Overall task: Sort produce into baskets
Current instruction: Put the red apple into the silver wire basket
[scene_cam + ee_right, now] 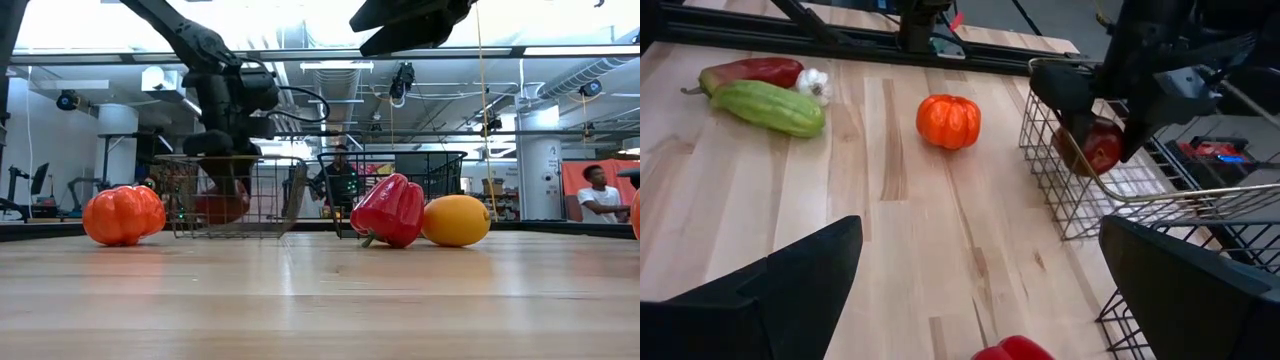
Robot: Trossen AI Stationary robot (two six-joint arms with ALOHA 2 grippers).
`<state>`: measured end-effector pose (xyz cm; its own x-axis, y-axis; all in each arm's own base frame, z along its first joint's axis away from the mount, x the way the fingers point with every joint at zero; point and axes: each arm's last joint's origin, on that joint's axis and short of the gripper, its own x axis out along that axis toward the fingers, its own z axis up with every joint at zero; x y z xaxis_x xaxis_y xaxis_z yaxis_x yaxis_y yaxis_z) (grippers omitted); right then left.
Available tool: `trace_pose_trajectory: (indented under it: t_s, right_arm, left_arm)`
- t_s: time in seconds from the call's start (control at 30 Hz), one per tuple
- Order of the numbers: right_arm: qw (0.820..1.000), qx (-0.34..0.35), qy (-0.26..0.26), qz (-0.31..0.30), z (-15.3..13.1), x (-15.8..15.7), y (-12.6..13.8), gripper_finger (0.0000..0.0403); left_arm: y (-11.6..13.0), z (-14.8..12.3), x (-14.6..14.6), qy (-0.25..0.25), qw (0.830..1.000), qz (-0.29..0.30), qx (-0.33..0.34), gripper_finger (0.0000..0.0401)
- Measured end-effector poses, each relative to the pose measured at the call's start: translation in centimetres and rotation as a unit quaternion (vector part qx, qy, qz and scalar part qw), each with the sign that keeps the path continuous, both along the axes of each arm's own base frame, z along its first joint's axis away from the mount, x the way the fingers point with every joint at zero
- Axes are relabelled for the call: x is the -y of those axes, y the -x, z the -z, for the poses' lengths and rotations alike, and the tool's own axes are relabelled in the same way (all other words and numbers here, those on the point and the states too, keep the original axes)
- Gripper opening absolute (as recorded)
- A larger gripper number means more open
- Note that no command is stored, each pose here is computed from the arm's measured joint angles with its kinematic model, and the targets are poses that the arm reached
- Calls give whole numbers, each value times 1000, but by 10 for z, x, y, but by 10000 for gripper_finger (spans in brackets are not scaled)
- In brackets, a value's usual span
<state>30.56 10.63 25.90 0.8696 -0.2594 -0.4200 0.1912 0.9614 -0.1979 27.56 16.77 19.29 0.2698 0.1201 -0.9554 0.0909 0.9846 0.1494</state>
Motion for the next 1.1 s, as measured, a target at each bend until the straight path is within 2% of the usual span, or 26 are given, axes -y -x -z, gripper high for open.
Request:
trace_pose_trajectory:
  t_s: [0.5, 0.77, 1.1]
  right_arm:
    - [1000, 0, 0, 0, 0, 0, 0, 400]
    - [1000, -1, -2, 1, 0, 0, 0, 400]
    - [1000, -1, -3, 2, 0, 0, 0, 400]
  left_arm:
    - [-6, -11, -6, -14, 1000, -13, 17, 298]
    - [-2, -17, 0, 38, 997, -65, -12, 298]
    - [-7, -17, 16, 64, 996, -53, -19, 298]
